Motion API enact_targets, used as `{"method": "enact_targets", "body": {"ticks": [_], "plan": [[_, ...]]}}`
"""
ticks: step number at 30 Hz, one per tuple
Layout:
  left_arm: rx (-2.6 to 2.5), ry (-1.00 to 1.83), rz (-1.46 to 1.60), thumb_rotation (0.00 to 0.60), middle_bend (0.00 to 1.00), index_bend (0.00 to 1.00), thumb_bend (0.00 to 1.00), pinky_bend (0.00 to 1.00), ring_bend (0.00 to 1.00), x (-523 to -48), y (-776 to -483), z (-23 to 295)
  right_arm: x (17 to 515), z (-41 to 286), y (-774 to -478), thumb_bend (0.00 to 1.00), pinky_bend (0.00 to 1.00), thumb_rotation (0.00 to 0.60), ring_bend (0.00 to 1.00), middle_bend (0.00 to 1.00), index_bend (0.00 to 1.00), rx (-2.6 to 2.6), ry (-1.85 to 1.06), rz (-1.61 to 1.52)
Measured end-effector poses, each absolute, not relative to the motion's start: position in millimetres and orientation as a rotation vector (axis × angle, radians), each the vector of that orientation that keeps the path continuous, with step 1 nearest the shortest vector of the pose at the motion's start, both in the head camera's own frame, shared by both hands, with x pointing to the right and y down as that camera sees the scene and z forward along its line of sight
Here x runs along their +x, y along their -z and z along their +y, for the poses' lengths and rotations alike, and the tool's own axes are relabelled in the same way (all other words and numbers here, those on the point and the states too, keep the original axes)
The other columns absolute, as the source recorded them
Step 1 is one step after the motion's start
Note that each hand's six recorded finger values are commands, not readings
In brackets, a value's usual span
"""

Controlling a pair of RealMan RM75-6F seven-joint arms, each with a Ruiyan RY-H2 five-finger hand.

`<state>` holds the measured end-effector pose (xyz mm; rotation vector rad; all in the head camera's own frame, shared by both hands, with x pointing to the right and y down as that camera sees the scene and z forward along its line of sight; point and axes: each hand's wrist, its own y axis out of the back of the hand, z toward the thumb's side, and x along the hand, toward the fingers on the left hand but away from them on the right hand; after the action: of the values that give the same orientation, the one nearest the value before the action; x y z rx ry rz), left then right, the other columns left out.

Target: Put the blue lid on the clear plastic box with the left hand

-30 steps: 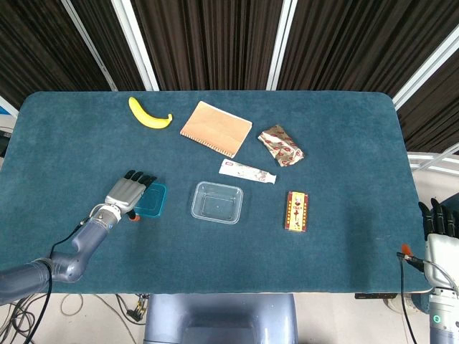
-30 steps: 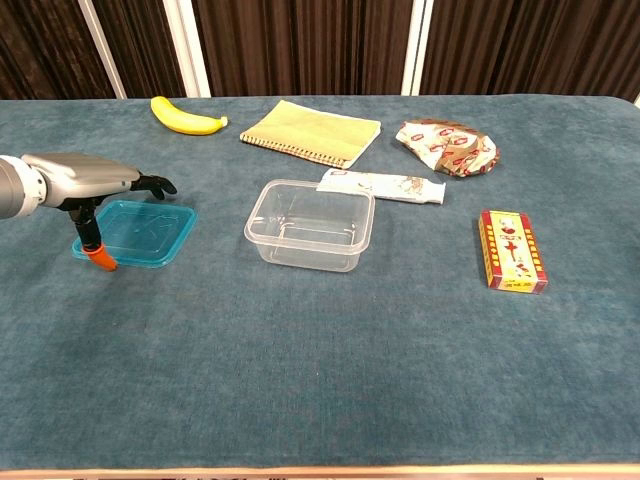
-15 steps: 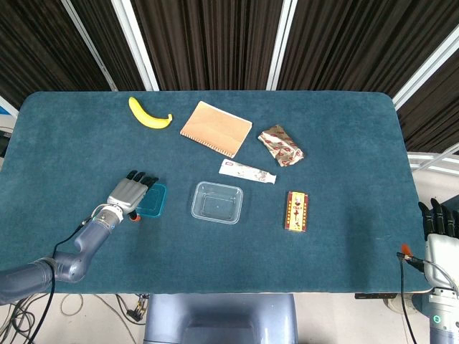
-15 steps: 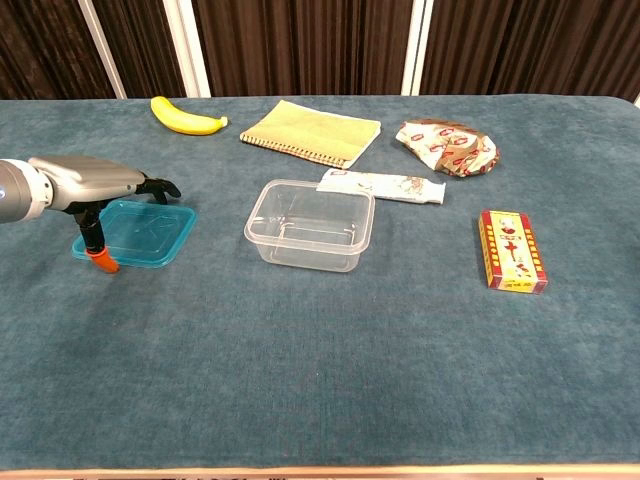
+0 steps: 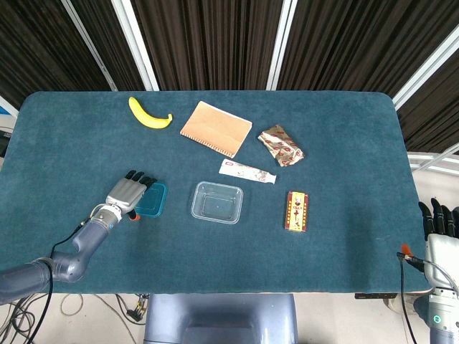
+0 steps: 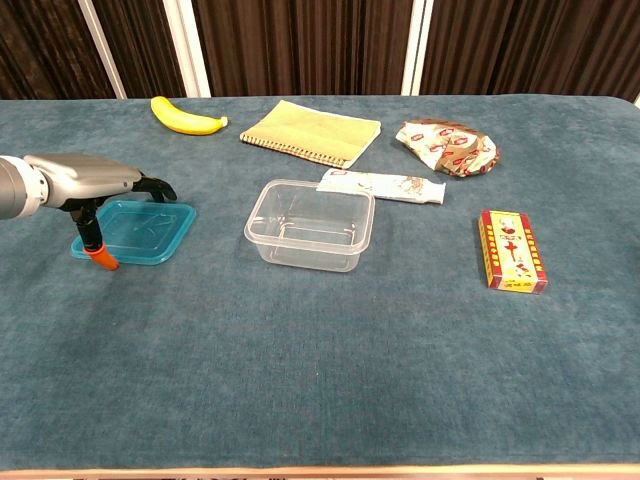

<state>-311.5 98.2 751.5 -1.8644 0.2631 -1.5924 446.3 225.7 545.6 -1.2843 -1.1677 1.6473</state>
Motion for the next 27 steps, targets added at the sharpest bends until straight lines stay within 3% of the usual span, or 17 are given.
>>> {"method": "enact_targets", "body": {"ticks": [14, 27], "plan": [[-1.886, 1.562, 0.336, 0.6, 0.29, 0.1, 0.29, 0.0, 0.0, -310.6, -725.1, 87.1, 445.6, 224.9, -543.8, 0.3, 0.0, 0.6, 0.0, 0.03, 0.1, -1.279, -1.634, -1.164], [-1.965, 1.426, 0.408, 0.6, 0.28, 0.1, 0.29, 0.0, 0.0, -259.1, -639.9, 72.4, 444.8, 224.1, -542.8, 0.3, 0.0, 0.6, 0.0, 0.03, 0.1, -1.28, -1.621, -1.171]]}}
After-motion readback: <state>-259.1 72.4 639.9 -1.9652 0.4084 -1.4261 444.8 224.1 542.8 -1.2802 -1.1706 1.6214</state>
